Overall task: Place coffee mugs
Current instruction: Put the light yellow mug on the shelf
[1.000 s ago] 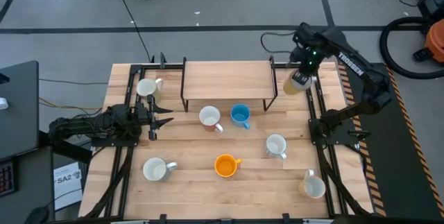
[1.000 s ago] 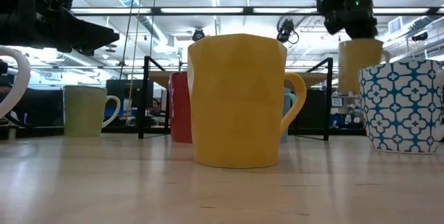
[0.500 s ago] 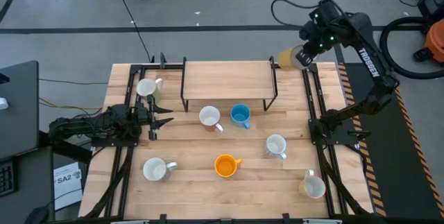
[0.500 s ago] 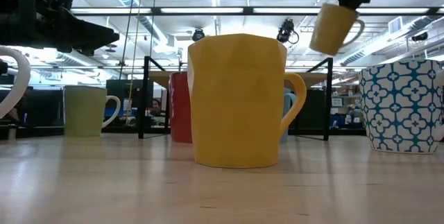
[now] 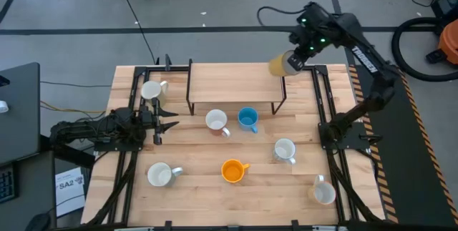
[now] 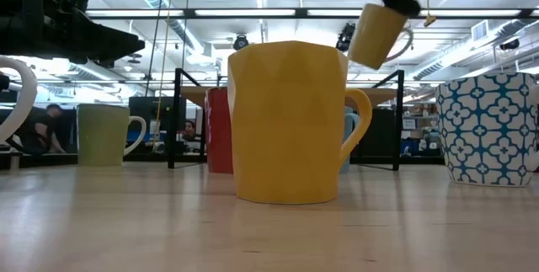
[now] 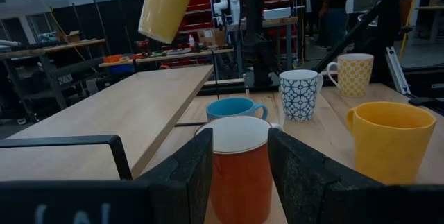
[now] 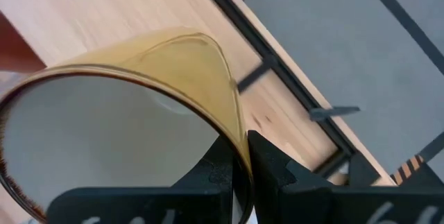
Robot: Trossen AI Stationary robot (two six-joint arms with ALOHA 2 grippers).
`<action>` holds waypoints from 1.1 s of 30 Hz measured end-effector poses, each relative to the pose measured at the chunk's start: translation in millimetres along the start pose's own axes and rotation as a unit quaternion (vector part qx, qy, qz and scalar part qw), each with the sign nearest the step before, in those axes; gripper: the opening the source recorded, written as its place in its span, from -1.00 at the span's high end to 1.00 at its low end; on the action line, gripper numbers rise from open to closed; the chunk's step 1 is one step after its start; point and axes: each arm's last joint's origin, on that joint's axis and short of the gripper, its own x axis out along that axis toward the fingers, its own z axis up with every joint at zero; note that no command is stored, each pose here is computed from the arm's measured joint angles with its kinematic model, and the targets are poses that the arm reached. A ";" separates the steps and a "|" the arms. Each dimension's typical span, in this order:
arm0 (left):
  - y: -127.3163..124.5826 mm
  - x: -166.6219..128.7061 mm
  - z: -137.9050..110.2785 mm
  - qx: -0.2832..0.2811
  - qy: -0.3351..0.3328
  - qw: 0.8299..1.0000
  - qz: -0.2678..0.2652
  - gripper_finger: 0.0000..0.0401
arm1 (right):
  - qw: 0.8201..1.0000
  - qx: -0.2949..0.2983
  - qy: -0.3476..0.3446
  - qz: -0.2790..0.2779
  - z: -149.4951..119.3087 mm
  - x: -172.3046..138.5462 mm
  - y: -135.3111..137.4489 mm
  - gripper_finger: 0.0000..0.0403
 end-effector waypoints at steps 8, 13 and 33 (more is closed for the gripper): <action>0.0 0.0 -0.1 0.000 0.000 1.000 0.000 0.28 | 0.999 -0.003 0.035 0.006 29.3 32.0 -0.5 0.86; 0.0 0.0 0.0 0.000 0.000 1.000 0.000 0.28 | 0.999 0.008 0.034 0.011 46.9 36.8 -2.0 0.86; 0.0 0.0 0.0 0.000 0.000 1.000 0.000 0.28 | 0.996 0.021 0.083 0.007 65.7 72.1 -14.5 0.85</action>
